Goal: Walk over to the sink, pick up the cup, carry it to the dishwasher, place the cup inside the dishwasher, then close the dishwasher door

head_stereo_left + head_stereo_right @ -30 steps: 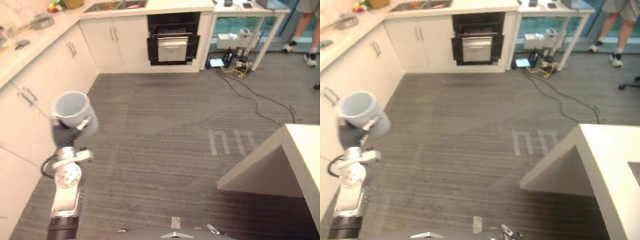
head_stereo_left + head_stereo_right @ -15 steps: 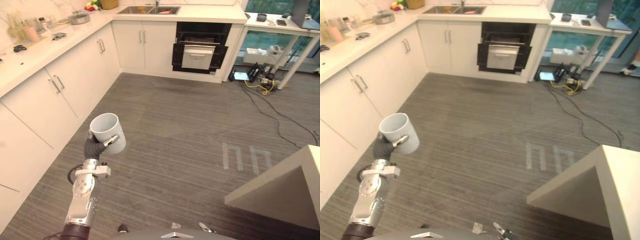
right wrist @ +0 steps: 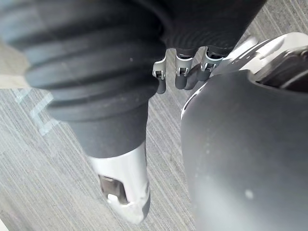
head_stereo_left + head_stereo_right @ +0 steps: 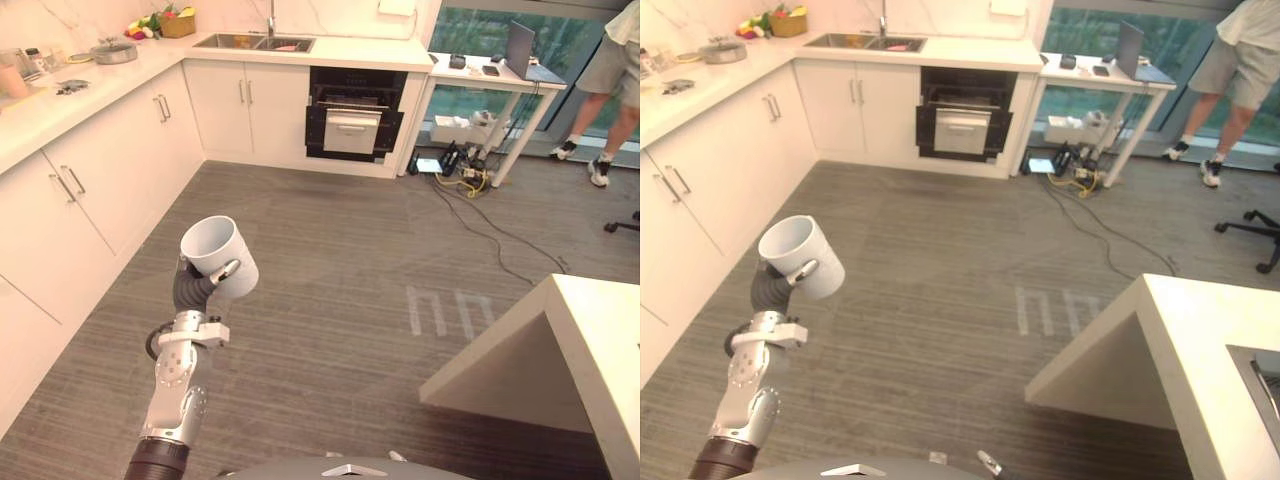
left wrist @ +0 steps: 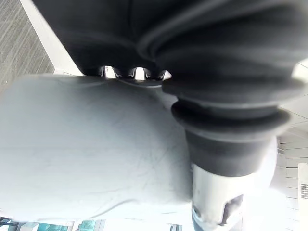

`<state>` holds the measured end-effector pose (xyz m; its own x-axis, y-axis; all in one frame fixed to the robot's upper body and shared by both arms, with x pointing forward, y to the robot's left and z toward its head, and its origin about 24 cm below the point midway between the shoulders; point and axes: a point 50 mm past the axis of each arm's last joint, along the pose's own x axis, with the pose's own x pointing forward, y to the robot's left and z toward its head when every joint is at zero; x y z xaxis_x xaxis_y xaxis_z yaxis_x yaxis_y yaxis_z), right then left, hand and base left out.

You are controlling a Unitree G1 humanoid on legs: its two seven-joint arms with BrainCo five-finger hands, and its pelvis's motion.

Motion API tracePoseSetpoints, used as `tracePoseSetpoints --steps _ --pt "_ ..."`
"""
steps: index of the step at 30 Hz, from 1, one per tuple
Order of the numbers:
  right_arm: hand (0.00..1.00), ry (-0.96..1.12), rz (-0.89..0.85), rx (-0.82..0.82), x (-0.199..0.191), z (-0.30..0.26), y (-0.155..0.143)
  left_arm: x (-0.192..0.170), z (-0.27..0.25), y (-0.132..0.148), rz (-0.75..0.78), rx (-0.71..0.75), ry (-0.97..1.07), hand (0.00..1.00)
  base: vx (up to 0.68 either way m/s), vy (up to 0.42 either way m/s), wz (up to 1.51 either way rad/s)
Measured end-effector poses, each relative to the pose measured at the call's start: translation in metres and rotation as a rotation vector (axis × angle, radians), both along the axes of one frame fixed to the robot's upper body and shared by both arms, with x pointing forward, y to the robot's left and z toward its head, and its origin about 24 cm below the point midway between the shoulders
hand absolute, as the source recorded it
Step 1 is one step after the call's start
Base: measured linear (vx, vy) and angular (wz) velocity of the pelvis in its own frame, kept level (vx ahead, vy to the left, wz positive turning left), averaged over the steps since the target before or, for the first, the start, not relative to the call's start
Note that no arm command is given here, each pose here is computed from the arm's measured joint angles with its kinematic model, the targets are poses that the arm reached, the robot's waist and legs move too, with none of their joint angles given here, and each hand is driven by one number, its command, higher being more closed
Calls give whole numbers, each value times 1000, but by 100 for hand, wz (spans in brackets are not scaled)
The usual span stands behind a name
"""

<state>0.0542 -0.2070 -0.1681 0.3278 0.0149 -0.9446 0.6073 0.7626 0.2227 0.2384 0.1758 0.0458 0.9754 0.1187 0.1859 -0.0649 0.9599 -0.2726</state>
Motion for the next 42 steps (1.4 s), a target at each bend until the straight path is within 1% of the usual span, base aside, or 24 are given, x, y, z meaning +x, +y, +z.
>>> tracePoseSetpoints --steps 4,7,8,10,13,15,17,19,24,26,28,29,32,33,34,35,36,39,40,42 --pt "0 3 -74 3 -6 0 -5 1 0 4 36 -5 14 100 0 0 5" --pt "0 31 -206 27 -23 -2 -4 3 -2 5 70 -28 64 100 14 8 29" --pt "0 32 -240 26 -27 -2 -4 3 -2 3 85 -50 70 100 42 42 38" --pt "0 42 -277 26 -36 -3 -2 6 6 -7 62 -72 58 100 88 97 54" --pt "0 21 -280 22 -39 -3 2 10 8 -22 24 -74 67 100 16 104 60" --pt "0 -6 -235 21 -33 -3 5 10 12 -25 24 -97 52 100 83 110 19" --pt "0 -47 -219 19 -26 -1 8 10 16 -21 40 -102 27 100 118 47 5" --pt "0 -90 -207 20 -18 0 16 10 21 -27 -3 -96 2 100 120 -38 24" --pt "0 -94 -173 12 -14 1 18 15 28 -32 -59 -82 -39 100 227 -171 26" --pt "0 -91 -166 4 -14 2 16 16 34 -38 -99 -84 -68 100 325 -301 71" --pt "0 -80 -161 -29 -17 4 4 14 39 -48 -150 -95 -96 100 271 -206 37" --pt "0 -81 -154 -58 -16 6 -6 13 40 -58 -183 -115 -97 100 379 -147 11" --pt "0 -97 -165 -78 -16 8 -12 9 48 -72 -245 -145 -140 100 424 -182 15" --pt "0 -92 -167 -95 -19 9 -17 8 50 -70 -233 -159 -149 100 343 -185 1" --pt "0 -86 -165 -93 -21 8 -16 8 48 -66 -223 -160 -145 100 345 -123 -23" --pt "0 -82 -152 -88 -23 7 -11 8 45 -55 -188 -149 -135 100 335 -51 -35" --pt "0 -87 -153 -94 -23 7 -12 7 44 -50 -171 -148 -131 100 379 -30 -62" --pt "0 -147 -86 -100 -1 10 -12 3 45 -39 -129 -137 -139 100 332 -3 -88" --pt "0 -193 -58 -86 16 12 -6 -1 49 -36 -122 -132 -160 100 414 62 -94" --pt "0 -256 -42 -64 34 15 3 -4 55 -36 -130 -122 -187 100 491 130 -85"
